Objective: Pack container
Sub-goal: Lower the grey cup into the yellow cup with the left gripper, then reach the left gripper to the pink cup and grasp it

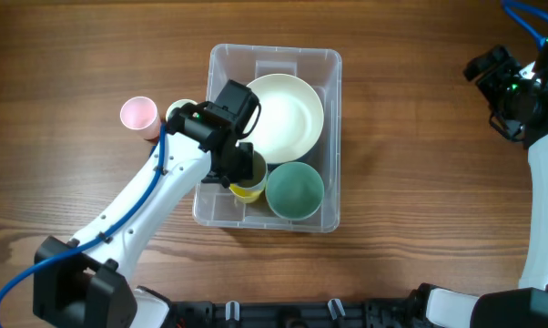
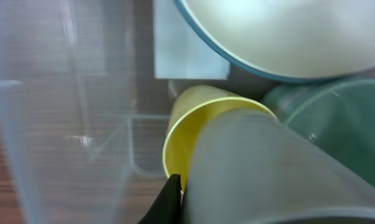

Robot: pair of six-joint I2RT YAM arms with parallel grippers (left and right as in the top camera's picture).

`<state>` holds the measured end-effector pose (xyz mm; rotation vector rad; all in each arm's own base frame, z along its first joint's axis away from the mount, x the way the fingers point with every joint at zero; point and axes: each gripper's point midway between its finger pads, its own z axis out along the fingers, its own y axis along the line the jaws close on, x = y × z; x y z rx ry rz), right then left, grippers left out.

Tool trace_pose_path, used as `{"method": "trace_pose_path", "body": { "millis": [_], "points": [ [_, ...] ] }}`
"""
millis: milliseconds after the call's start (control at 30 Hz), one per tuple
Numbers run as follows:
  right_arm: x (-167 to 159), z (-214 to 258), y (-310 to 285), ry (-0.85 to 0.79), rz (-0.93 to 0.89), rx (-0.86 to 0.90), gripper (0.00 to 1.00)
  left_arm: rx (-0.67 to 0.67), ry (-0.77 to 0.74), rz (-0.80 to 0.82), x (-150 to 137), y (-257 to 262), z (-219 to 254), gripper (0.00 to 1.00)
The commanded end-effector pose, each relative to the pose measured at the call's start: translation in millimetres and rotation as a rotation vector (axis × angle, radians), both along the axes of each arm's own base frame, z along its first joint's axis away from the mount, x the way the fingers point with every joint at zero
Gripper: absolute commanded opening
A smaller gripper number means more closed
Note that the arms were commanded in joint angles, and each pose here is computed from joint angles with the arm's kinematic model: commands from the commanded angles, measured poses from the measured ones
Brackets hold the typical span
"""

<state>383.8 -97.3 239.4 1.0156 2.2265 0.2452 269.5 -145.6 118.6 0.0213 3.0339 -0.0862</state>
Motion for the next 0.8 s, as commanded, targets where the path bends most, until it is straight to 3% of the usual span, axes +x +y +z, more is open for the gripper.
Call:
{"method": "trace_pose_path", "body": {
  "millis": [0, 100, 133, 167, 400, 500, 600, 767],
  "points": [
    [3, 0, 1, -0.003, -0.001, 0.008, 0.99, 0.015, -0.057, 0.067, 7, 17, 14, 0.08],
    [3, 0, 1, -0.003, -0.001, 0.007, 1.0, 0.013, -0.062, 0.069, 7, 20, 16, 0.12],
    [3, 0, 1, -0.003, -0.001, 0.008, 1.0, 0.013, -0.061, 0.07, 7, 20, 16, 0.27],
    [3, 0, 1, -0.003, -0.001, 0.008, 1.0, 0.013, -0.062, 0.07, 7, 20, 16, 0.48],
    [3, 0, 1, -0.003, -0.001, 0.008, 1.0, 0.006, -0.224, 0.18, 33, 52, 63, 0.85],
    [3, 0, 1, -0.003, -0.001, 0.008, 0.99, 0.026, -0.298, 0.343, 54, 102, 74, 0.92],
    [3, 0, 1, -0.003, -0.001, 0.007, 1.0, 0.032, -0.317, 0.528, 74, 161, 67, 0.92],
    [3, 0, 1, -0.003, -0.001, 0.008, 1.0, -0.108, -0.305, 0.694, 105, 212, 41, 0.86]
  ]
}}
